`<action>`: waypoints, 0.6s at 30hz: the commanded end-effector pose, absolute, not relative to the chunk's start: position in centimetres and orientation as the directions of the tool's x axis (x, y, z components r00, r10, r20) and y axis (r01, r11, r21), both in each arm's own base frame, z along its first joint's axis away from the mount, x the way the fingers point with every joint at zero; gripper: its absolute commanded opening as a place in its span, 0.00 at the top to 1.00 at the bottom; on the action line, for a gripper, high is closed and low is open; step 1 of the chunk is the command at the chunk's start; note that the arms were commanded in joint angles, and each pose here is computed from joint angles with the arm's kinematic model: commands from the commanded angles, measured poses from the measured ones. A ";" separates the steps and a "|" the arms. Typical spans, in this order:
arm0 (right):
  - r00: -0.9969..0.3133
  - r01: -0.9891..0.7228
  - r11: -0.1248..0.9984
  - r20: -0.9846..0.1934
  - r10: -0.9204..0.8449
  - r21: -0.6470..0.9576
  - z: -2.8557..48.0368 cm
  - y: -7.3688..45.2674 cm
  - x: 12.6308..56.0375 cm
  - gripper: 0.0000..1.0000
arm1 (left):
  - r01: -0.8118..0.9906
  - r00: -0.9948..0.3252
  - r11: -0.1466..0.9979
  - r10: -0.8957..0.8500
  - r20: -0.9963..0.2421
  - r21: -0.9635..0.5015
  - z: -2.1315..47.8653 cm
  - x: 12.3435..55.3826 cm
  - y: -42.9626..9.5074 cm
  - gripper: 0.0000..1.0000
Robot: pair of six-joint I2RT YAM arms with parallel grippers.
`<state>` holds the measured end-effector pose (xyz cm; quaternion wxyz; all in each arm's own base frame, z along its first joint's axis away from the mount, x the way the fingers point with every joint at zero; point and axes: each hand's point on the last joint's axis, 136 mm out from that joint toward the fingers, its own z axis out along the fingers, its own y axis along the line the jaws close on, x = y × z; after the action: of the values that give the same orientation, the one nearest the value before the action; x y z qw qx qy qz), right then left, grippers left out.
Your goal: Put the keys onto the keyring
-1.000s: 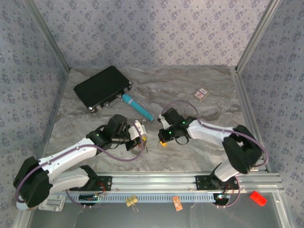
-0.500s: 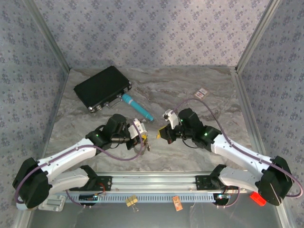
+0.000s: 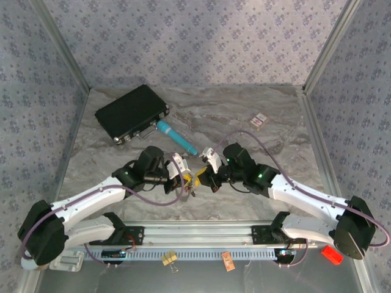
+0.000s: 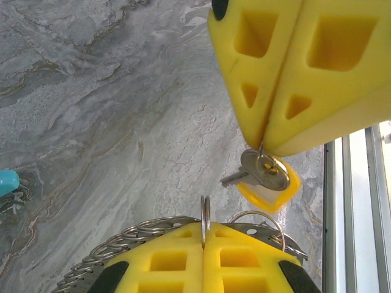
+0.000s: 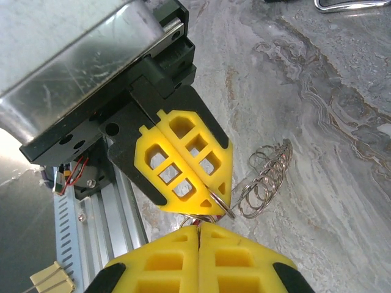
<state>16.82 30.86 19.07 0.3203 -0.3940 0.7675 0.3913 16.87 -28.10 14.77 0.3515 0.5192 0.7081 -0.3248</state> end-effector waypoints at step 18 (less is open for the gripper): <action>-0.417 -0.886 0.374 -0.824 -0.383 0.274 19.3 32.7 17.6 1.00 | 0.972 -0.199 0.207 0.486 -0.851 -0.109 15.3 16.4 -28.6 1.00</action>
<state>17.04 31.98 17.65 0.3145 -0.4133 0.7707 0.3692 16.64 -28.21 14.68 0.3465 0.5214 0.7063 -0.3304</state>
